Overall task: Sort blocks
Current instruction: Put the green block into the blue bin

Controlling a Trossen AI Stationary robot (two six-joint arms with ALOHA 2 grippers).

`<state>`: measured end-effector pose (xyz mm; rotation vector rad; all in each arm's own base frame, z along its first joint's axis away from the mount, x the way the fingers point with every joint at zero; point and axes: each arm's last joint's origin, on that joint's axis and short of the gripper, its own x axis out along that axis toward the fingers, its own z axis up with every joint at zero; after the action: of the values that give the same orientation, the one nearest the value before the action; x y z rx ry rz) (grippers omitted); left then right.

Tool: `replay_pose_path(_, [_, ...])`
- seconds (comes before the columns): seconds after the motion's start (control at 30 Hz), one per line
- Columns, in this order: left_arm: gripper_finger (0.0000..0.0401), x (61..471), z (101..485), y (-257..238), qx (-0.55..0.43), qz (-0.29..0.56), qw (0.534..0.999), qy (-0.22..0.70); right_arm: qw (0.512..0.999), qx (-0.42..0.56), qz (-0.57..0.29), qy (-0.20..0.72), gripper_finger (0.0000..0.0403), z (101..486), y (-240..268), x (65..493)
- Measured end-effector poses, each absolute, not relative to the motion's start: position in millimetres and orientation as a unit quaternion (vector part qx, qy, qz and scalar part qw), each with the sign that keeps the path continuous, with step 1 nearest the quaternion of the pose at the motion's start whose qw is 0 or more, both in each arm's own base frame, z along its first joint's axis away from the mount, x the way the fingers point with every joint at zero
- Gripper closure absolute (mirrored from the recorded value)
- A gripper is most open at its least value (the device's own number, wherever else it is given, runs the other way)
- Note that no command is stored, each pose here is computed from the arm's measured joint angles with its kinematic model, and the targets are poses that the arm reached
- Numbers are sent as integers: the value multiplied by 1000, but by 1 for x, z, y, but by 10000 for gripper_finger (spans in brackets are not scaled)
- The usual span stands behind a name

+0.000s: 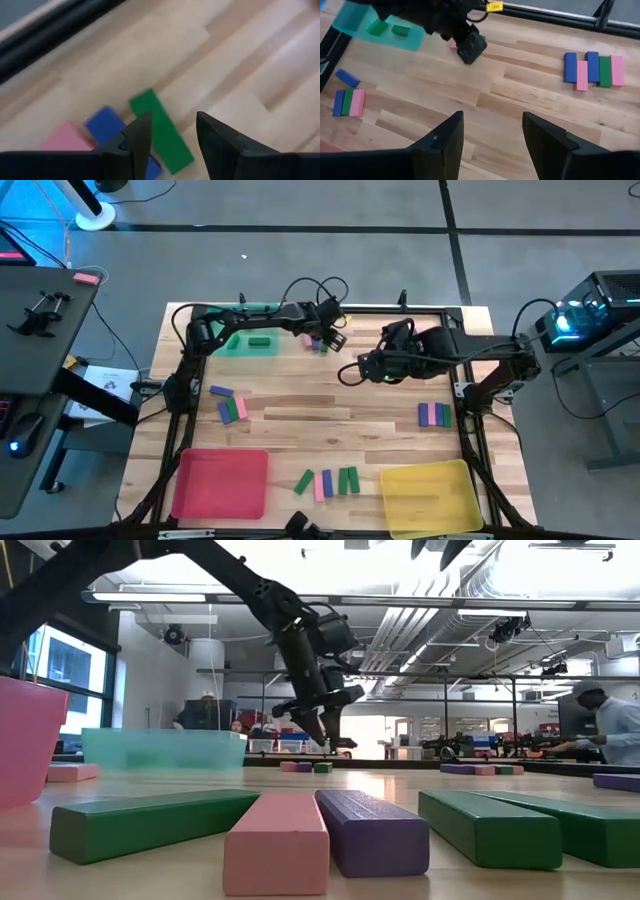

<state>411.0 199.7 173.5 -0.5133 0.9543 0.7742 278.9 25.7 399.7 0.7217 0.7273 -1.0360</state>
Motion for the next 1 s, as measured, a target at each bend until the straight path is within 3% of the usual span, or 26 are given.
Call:
replay_pose_path(0.23, [262,402,173,216,-276,347,780,442,750,323,-470,336,225,400,26,279])
replay_pose_path(0.77, [262,403,176,214,-254,309,799,450,749,328,-470,332,225,400,26,280])
replay_pose_path(0.9, [244,401,176,218,-270,299,797,450,752,328,-470,326,225,400,26,281])
replay_pose_path(1.0, [208,400,176,219,-281,250,806,458,754,330,-469,321,225,401,26,281])
